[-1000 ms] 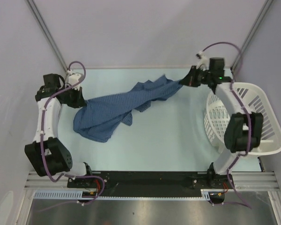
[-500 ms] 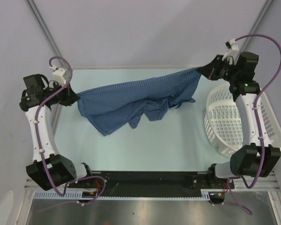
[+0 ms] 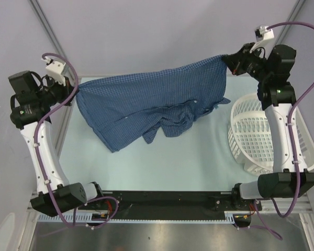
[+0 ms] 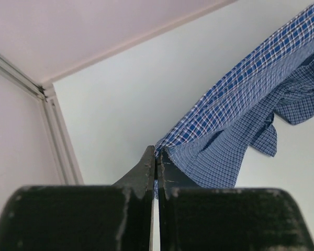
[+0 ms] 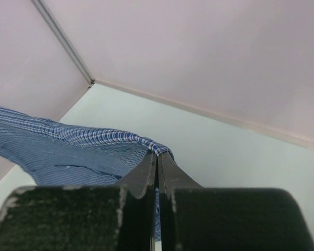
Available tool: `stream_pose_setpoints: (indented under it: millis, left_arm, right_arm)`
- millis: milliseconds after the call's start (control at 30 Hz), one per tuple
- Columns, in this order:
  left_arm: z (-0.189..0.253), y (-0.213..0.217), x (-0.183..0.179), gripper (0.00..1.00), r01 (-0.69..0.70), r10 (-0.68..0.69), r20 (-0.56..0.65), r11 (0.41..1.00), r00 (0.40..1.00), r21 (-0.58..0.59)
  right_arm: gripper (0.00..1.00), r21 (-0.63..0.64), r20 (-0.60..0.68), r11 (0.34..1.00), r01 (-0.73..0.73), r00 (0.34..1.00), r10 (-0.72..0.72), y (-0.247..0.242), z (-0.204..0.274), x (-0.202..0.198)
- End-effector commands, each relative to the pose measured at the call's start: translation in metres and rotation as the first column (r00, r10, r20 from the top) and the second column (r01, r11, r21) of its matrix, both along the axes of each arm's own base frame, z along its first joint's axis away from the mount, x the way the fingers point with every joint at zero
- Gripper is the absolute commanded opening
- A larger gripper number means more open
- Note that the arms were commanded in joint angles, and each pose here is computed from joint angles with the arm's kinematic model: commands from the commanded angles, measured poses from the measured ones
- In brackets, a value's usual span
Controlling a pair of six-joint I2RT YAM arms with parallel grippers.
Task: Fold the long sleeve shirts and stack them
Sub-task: Flatten the shirt out
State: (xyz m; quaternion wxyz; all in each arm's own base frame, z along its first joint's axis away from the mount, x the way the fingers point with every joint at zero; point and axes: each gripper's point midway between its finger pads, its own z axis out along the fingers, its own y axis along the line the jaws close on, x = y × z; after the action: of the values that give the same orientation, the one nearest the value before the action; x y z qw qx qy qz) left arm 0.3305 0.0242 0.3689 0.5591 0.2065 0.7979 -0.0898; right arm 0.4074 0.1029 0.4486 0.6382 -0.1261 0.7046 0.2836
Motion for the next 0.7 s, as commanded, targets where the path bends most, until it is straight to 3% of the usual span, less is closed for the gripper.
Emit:
stream_pose_setpoints:
  millis: [0, 33, 133, 300, 467, 600, 667]
  left_arm:
    - [0.052, -0.011, -0.026, 0.00, 0.000, -0.019, 0.196, 0.995, 0.980, 0.098]
    - [0.072, -0.013, -0.038, 0.00, -0.032, -0.008, 0.288, 0.990, 0.958, 0.136]
    - [0.098, -0.008, -0.046, 0.00, -0.123, 0.063, 0.416, 0.985, 0.907, 0.117]
    - [0.178, -0.010, -0.079, 0.00, -0.229, 0.167, 0.631, 0.973, 0.757, 0.017]
    - [0.236, -0.013, -0.110, 0.00, -0.261, 0.235, 0.730, 0.962, 0.641, -0.081]
    - [0.280, -0.011, -0.149, 0.00, -0.319, 0.300, 0.816, 0.936, 0.494, -0.150]
    - [0.292, -0.012, -0.159, 0.00, -0.319, 0.321, 0.828, 0.930, 0.460, -0.183]
  right_arm:
    - [0.00, -0.033, 0.283, 0.990, 0.136, 0.951, -0.122, -0.019, 0.086, -0.043]
    - [0.00, -0.026, 0.304, 0.991, 0.133, 0.945, -0.118, -0.013, 0.093, -0.051]
    - [0.00, 0.012, 0.395, 0.979, 0.204, 0.899, -0.192, -0.024, 0.123, -0.072]
    - [0.00, 0.112, 0.554, 0.952, 0.285, 0.777, -0.298, -0.043, 0.194, -0.117]
    - [0.00, 0.188, 0.654, 0.935, 0.302, 0.671, -0.348, -0.053, 0.244, -0.158]
    - [0.00, 0.238, 0.718, 0.921, 0.309, 0.582, -0.381, -0.060, 0.278, -0.194]
    - [0.00, 0.256, 0.738, 0.915, 0.313, 0.548, -0.394, -0.063, 0.290, -0.206]
